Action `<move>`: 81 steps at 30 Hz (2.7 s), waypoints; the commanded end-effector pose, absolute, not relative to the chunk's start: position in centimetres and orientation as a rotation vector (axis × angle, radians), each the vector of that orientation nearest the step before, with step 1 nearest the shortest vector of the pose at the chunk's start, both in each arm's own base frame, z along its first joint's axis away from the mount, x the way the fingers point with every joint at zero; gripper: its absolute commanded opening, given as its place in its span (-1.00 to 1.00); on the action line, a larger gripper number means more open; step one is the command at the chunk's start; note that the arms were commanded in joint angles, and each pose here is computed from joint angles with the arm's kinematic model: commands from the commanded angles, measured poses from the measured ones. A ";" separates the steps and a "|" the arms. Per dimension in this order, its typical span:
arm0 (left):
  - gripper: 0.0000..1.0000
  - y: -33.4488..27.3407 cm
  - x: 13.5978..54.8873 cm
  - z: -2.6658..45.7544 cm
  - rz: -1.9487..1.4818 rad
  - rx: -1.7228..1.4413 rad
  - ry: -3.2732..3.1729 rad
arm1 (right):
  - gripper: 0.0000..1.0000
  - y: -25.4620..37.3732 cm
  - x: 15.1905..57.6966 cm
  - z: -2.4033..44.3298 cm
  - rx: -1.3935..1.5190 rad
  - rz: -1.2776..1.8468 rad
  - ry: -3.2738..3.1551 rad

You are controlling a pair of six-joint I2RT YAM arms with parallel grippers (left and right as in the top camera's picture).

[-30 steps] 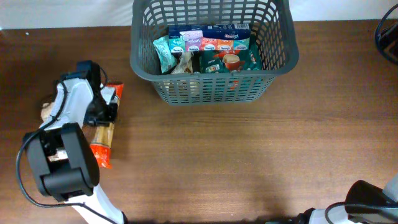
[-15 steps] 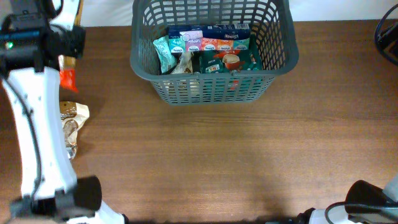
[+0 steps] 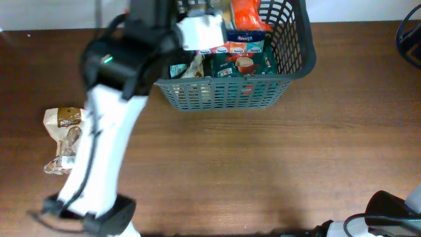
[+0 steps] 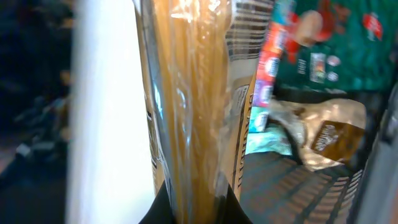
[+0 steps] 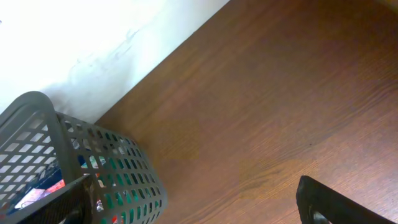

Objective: Pack container
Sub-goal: 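Carry the pasta package over the basket and release it inside, then grasp the clear Pantree snack bag with the left gripper and lift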

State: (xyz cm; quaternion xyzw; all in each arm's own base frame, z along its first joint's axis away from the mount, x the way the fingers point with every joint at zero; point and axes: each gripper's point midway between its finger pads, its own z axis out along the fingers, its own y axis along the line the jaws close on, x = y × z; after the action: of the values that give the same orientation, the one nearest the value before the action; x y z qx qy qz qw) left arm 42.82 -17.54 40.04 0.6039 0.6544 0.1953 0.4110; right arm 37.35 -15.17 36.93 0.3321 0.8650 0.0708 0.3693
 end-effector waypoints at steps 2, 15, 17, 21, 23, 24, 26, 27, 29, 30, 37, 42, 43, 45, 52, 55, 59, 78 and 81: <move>-0.96 -19.7 47.4 34.6 0.529 1.645 1.641 | 0.98 -15.2 37.4 37.1 0.858 0.188 2.213; -0.96 -23.0 52.2 23.2 0.447 1.729 1.778 | 0.98 -15.2 37.4 37.1 0.858 0.188 2.213; -0.68 -23.2 52.7 23.6 0.433 1.662 1.799 | 0.98 -15.1 37.4 37.0 0.858 0.188 2.213; 0.99 -22.2 52.9 27.5 0.504 1.415 1.887 | 0.98 -15.1 37.4 37.0 0.858 0.188 2.213; 0.99 -20.7 52.6 30.4 0.577 1.239 1.937 | 0.98 -15.2 37.4 37.1 0.858 0.188 2.213; 0.99 -19.6 52.0 32.4 0.622 1.147 1.960 | 0.98 -15.2 37.4 37.1 0.858 0.188 2.213; 0.99 -17.4 50.0 35.7 0.678 1.040 1.988 | 0.98 -15.1 37.4 37.0 0.858 0.188 2.213; 0.99 -16.3 48.7 37.4 0.686 0.996 2.000 | 0.98 -15.1 37.4 37.0 0.858 0.188 2.213; 0.99 -14.1 46.1 40.4 0.686 0.898 2.020 | 0.98 -15.1 37.4 37.0 0.858 0.188 2.213; 0.99 -12.7 44.8 42.0 0.683 0.817 2.031 | 0.99 -15.2 37.4 37.1 0.858 0.188 2.213; 1.00 1.7 36.2 47.6 0.636 0.098 2.139 | 0.98 -15.2 37.4 37.1 0.858 0.188 2.213; 0.83 9.9 33.3 43.4 0.637 -0.185 2.354 | 0.98 -15.2 37.4 37.1 0.858 0.188 2.213; 0.83 11.3 33.3 42.0 0.605 -0.241 2.402 | 0.98 -15.2 37.4 37.1 0.858 0.188 2.213; 0.83 13.8 33.1 39.1 0.588 -0.321 2.504 | 0.98 -15.1 37.4 37.0 0.858 0.188 2.213; 0.84 20.3 33.0 23.2 0.432 -0.537 2.924 | 0.98 -15.1 37.4 37.0 0.858 0.188 2.213; 0.84 21.5 32.7 16.8 0.372 -0.518 3.067 | 0.98 -15.2 37.4 37.1 0.858 0.188 2.213; 0.79 21.9 32.6 11.9 0.280 -0.508 3.167 | 0.98 -15.2 37.4 37.1 0.858 0.188 2.213; 0.68 20.9 32.7 1.2 0.004 -0.417 3.391 | 0.99 -15.2 37.4 37.1 0.858 0.188 2.213; 0.48 20.7 32.4 0.2 -0.019 -0.418 3.415 | 0.98 -15.2 37.4 37.1 0.858 0.188 2.213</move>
State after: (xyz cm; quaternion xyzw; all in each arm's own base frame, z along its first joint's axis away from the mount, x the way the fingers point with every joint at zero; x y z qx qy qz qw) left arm 32.66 20.92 1.42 -0.1253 0.9822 0.0115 -0.1394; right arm 37.35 -15.17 36.93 0.3320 0.8651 0.0708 0.3693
